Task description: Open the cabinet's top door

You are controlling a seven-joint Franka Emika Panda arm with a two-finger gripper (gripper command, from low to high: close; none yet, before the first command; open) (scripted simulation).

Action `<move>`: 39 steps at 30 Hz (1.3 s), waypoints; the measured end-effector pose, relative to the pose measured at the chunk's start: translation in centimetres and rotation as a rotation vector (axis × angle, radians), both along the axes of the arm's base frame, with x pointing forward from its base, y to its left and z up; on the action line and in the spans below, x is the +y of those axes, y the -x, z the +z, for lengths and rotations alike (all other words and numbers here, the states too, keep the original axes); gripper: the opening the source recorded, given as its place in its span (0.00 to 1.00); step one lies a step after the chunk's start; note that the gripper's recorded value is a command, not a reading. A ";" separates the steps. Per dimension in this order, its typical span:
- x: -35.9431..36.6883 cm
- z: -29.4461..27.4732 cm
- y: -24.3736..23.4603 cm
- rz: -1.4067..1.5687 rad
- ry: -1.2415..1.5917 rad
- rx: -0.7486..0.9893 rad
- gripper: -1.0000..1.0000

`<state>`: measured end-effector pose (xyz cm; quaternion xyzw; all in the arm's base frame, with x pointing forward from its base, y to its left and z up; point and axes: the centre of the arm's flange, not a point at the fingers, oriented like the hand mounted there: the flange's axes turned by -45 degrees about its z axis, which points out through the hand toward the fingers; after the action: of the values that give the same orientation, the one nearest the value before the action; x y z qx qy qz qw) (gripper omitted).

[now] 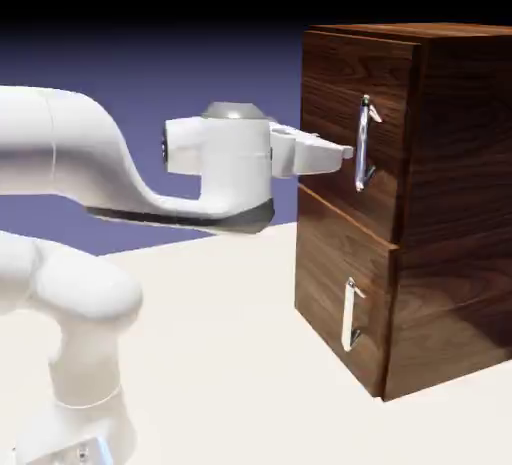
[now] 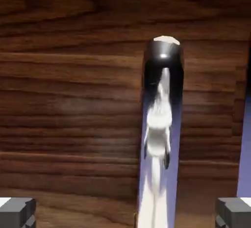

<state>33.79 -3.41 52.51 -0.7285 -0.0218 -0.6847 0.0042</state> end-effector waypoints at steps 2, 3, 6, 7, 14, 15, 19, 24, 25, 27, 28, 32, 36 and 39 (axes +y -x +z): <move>-0.7 -0.3 -0.2 0.008 -0.012 -0.028 1.00; -1.0 -0.4 -0.3 0.013 -0.018 -0.042 1.00; -1.5 -0.7 -0.4 0.020 -0.027 -0.061 1.00; -1.5 -0.6 -1.5 0.021 -0.029 -0.060 1.00; -1.0 -0.7 -4.8 0.001 -0.026 -0.061 0.00; -0.7 -0.7 -4.3 -0.018 -0.024 -0.062 0.00; 0.5 -0.7 -2.0 -0.096 -0.022 -0.063 0.00; 2.1 -0.7 0.5 -0.187 -0.019 -0.064 0.00; 2.4 -0.7 0.9 -0.203 -0.018 -0.064 0.00; 3.0 -0.7 1.8 -0.236 -0.017 -0.064 0.00; 3.3 -0.7 2.2 -0.252 -0.017 -0.064 0.00; 4.6 -0.7 3.6 -0.310 -0.015 -0.065 0.00; 5.8 -0.7 4.9 -0.363 -0.014 -0.066 0.00; 6.6 -0.7 5.6 -0.399 -0.011 -0.066 0.00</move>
<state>28.15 3.21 51.84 -0.6956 0.1267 -0.6954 -0.1282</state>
